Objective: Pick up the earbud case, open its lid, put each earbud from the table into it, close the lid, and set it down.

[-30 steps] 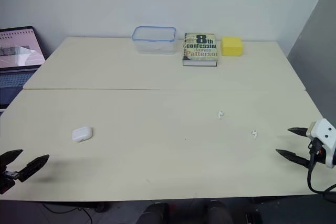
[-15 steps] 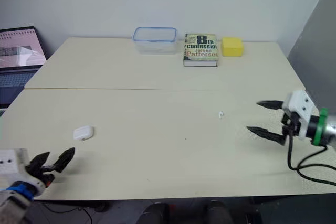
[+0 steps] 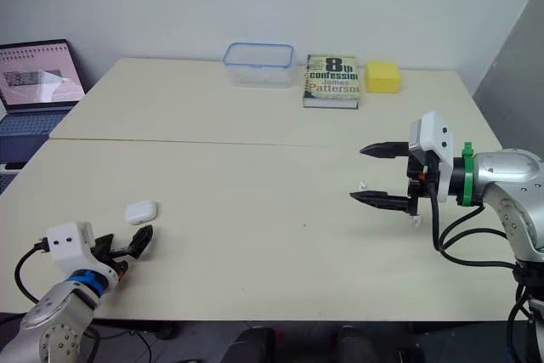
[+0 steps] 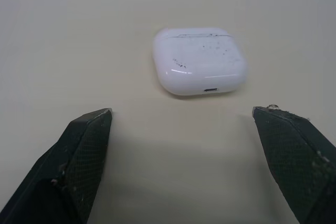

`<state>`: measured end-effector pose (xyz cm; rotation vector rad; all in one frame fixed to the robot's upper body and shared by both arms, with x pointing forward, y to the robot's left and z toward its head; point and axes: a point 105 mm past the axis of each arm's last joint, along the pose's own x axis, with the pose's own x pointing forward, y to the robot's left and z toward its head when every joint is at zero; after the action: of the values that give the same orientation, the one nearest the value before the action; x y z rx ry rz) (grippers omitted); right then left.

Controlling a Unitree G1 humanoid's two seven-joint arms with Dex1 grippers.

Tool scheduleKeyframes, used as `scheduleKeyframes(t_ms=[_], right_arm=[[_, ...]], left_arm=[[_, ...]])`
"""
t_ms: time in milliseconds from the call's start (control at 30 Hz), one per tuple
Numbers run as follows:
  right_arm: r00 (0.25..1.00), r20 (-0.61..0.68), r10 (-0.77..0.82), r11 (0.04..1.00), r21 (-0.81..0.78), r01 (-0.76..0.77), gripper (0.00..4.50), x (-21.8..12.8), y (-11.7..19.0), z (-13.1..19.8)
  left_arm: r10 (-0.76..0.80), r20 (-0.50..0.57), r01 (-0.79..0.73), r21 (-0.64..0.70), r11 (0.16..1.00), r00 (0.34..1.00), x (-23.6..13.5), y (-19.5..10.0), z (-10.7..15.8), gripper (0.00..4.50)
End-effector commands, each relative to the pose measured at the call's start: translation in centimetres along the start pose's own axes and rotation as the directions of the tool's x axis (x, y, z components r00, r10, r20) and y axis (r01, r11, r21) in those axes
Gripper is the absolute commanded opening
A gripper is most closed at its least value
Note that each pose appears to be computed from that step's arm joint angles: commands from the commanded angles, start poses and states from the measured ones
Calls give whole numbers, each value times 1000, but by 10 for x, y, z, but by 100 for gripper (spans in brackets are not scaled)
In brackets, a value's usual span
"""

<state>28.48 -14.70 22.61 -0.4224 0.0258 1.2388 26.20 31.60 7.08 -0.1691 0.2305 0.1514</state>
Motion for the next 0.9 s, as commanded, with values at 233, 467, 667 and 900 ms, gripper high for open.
scheduleKeyframes(t_ms=[233,467,667,900], right_arm=[[999,29,20,998,-60,-18,448,3,2,15],[999,30,30,997,-65,-28,448,6,4,16],[999,31,37,997,-72,-35,449,8,5,17],[999,24,40,996,-77,-38,450,7,8,18]], left_arm=[[-16,-66,19,45,999,998,28,-22,-6,450],[20,-92,-16,45,999,996,39,-24,-4,450],[19,-101,-20,-10,1000,995,43,-23,-3,431],[17,-141,-12,34,999,990,46,-12,-5,279]])
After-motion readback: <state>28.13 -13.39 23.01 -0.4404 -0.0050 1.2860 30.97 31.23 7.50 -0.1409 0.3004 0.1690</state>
